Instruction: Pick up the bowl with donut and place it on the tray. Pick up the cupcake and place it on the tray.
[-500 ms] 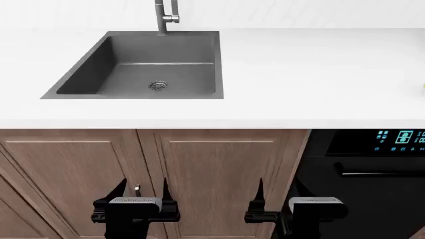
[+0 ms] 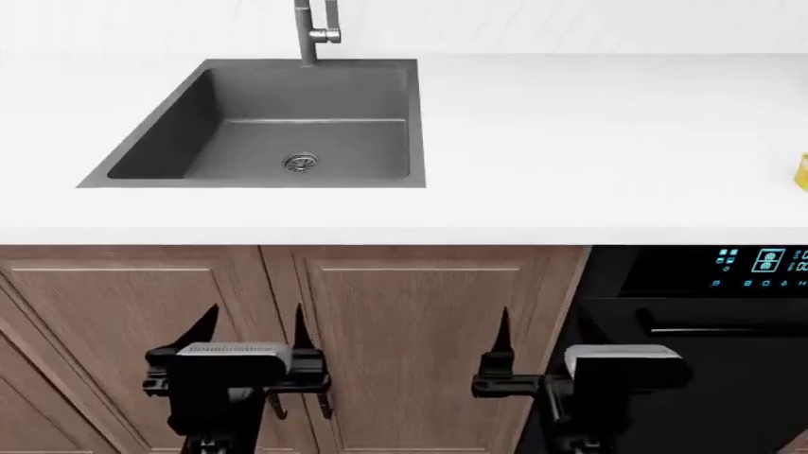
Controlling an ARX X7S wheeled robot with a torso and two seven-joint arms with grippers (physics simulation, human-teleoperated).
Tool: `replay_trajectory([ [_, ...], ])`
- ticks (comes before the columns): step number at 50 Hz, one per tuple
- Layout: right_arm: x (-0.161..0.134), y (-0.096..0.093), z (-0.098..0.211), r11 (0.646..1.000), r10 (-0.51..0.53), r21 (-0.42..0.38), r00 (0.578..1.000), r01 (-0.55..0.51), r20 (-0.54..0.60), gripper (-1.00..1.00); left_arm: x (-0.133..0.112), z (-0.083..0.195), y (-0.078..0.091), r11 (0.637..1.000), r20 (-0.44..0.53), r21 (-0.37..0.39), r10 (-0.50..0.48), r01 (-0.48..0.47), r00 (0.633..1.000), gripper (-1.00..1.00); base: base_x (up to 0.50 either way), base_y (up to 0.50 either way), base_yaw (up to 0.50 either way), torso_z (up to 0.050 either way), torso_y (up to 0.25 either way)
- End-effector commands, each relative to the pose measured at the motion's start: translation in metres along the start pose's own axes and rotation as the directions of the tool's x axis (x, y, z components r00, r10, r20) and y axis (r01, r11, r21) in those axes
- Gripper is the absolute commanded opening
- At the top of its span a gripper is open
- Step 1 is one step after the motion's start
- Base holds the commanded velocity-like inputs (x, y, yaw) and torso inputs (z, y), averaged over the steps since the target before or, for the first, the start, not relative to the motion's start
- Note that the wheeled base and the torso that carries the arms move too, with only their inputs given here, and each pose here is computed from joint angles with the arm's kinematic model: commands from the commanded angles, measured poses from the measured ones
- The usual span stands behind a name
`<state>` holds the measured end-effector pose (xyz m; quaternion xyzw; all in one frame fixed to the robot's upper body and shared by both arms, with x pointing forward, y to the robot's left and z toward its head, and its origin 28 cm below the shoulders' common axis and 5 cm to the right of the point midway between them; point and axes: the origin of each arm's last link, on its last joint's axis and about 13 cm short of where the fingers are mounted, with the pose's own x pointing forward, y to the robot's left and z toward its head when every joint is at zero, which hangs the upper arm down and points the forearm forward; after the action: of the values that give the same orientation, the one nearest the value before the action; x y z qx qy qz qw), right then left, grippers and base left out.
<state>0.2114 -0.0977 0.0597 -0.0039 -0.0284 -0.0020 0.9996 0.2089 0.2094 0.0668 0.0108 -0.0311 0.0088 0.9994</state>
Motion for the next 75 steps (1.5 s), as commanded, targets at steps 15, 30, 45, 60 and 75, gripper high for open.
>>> replay_trajectory([
  [15, -0.018, 0.002, 0.124, 0.998, 0.040, -0.059, 0.982, -0.029, 0.184, 1.00, -0.018, 0.137, 0.019, 0.999, 0.120, -0.046, -0.016, 0.021, 0.993, 1.00, 0.00, -0.32, 0.00, 0.000, 0.000],
  [30, -0.019, 0.000, 0.125, 0.998, 0.040, -0.049, 0.980, -0.031, 0.197, 1.00, -0.020, 0.140, 0.020, 0.998, 0.115, -0.061, -0.023, 0.030, 0.993, 1.00, 0.03, -0.50, 0.00, 0.000, 0.000],
  [45, -0.019, 0.000, 0.126, 0.998, 0.042, -0.046, 0.979, -0.034, 0.197, 1.00, -0.020, 0.141, 0.020, 0.997, 0.113, -0.069, -0.027, 0.035, 0.993, 1.00, 0.03, -0.50, 0.00, 0.000, 0.000],
  [60, -0.019, 0.000, 0.126, 0.998, 0.044, -0.042, 0.979, -0.036, 0.198, 1.00, -0.022, 0.142, 0.020, 0.997, 0.118, -0.067, -0.036, 0.044, 0.992, 1.00, 0.00, -0.50, 0.00, 0.000, 0.000],
  [75, -0.020, 0.001, 0.125, 0.998, 0.056, -0.044, 0.980, -0.049, 0.193, 1.00, -0.023, 0.141, 0.020, 0.997, 0.114, -0.067, -0.039, 0.047, 0.993, 1.00, 0.00, -0.50, 0.00, 0.000, 0.000],
])
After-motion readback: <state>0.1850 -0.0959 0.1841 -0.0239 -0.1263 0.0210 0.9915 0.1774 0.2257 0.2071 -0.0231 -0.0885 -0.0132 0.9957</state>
